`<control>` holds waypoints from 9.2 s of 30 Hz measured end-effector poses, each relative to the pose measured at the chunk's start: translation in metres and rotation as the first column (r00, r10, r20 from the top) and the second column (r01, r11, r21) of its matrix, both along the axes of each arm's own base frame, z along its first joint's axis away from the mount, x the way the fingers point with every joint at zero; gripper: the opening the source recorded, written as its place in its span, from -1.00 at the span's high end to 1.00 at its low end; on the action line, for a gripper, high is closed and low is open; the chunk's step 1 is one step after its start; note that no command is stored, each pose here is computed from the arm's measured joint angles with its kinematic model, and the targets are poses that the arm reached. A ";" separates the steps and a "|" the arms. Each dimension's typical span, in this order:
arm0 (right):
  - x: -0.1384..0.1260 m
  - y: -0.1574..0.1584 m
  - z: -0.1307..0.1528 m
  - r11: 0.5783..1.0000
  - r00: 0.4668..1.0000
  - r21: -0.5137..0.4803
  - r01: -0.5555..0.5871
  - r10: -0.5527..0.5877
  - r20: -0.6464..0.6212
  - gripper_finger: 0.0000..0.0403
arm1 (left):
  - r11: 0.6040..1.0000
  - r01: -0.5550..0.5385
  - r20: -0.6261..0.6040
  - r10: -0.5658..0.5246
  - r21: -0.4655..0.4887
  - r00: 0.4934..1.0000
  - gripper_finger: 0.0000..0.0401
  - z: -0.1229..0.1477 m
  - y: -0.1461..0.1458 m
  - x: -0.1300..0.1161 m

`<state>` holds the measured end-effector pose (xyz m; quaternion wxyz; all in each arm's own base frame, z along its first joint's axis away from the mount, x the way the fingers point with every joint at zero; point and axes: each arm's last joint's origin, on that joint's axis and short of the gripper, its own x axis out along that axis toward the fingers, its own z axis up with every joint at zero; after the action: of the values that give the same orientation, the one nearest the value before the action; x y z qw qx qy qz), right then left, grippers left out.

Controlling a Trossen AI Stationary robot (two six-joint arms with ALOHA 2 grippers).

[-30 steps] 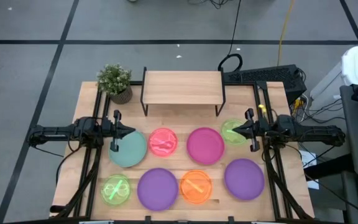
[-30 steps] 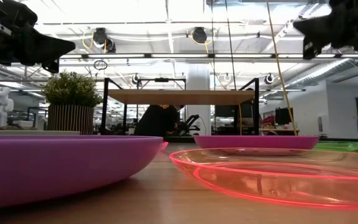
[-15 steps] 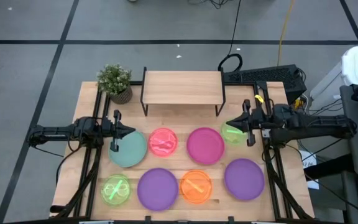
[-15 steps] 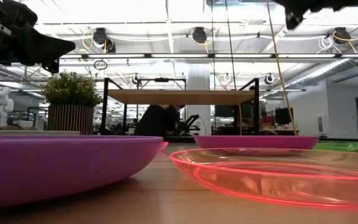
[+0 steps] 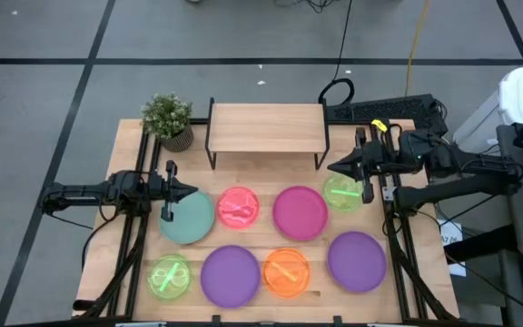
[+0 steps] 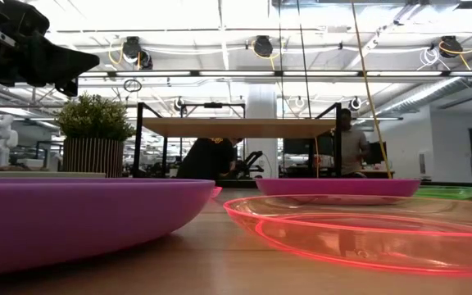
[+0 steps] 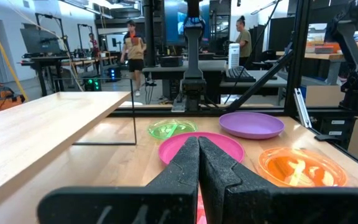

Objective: Place and stack plates onto a shelf
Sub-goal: Put the pink plate on the shelf

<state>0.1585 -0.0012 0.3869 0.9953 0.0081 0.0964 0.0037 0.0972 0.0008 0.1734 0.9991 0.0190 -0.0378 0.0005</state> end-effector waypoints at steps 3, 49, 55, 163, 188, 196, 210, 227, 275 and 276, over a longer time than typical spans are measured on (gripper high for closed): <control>0.006 0.000 0.011 1.000 0.999 0.001 0.001 -0.001 -0.040 1.00 | 1.000 0.000 0.000 0.000 -0.001 1.000 0.99 0.000 0.000 0.000; 0.066 0.017 -0.059 0.999 0.852 0.026 0.041 -0.021 -0.523 1.00 | 0.989 0.009 -0.095 -0.023 -0.144 0.995 0.99 0.131 0.000 0.019; 0.066 0.026 -0.086 0.998 0.831 0.054 0.031 0.004 -0.557 1.00 | 0.982 0.040 -0.254 -0.087 -0.186 0.963 0.99 0.160 -0.003 0.043; 0.075 0.110 -0.249 0.927 0.668 -0.205 -0.315 0.064 -0.741 0.94 | 0.972 0.220 -0.648 -0.222 -0.086 0.728 0.99 0.099 -0.095 0.161; 0.110 0.124 -0.167 0.860 0.692 -0.359 -0.363 -0.009 -0.722 1.00 | 0.991 0.131 -0.575 -0.102 0.010 0.812 0.88 0.106 -0.093 0.166; 0.119 0.125 -0.146 0.824 0.719 -0.400 -0.401 0.012 -0.695 1.00 | 0.985 0.081 -0.513 0.009 0.154 0.858 0.39 0.108 -0.100 0.169; 0.118 0.125 -0.146 0.825 0.717 -0.392 -0.406 0.022 -0.696 0.98 | 0.922 0.191 -0.529 0.017 0.337 0.849 -0.08 0.070 -0.120 0.200; 0.121 0.127 -0.144 0.832 0.729 -0.373 -0.411 0.054 -0.682 0.97 | 0.692 0.276 -0.566 0.229 0.667 0.792 -0.08 0.030 -0.113 0.219; 0.120 0.127 -0.145 0.805 0.719 -0.376 -0.460 0.088 -0.690 0.97 | 0.640 0.427 -0.607 0.077 0.638 0.791 0.62 0.029 -0.111 0.222; 0.120 0.127 -0.145 0.803 0.718 -0.377 -0.462 0.089 -0.690 0.97 | 0.640 0.427 -0.607 0.077 0.638 0.791 0.62 0.029 -0.111 0.222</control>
<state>0.2788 0.1262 0.2424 0.8505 -0.2779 0.4276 0.1290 0.3189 -0.1099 0.2028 0.8553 0.4235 0.2716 -0.1234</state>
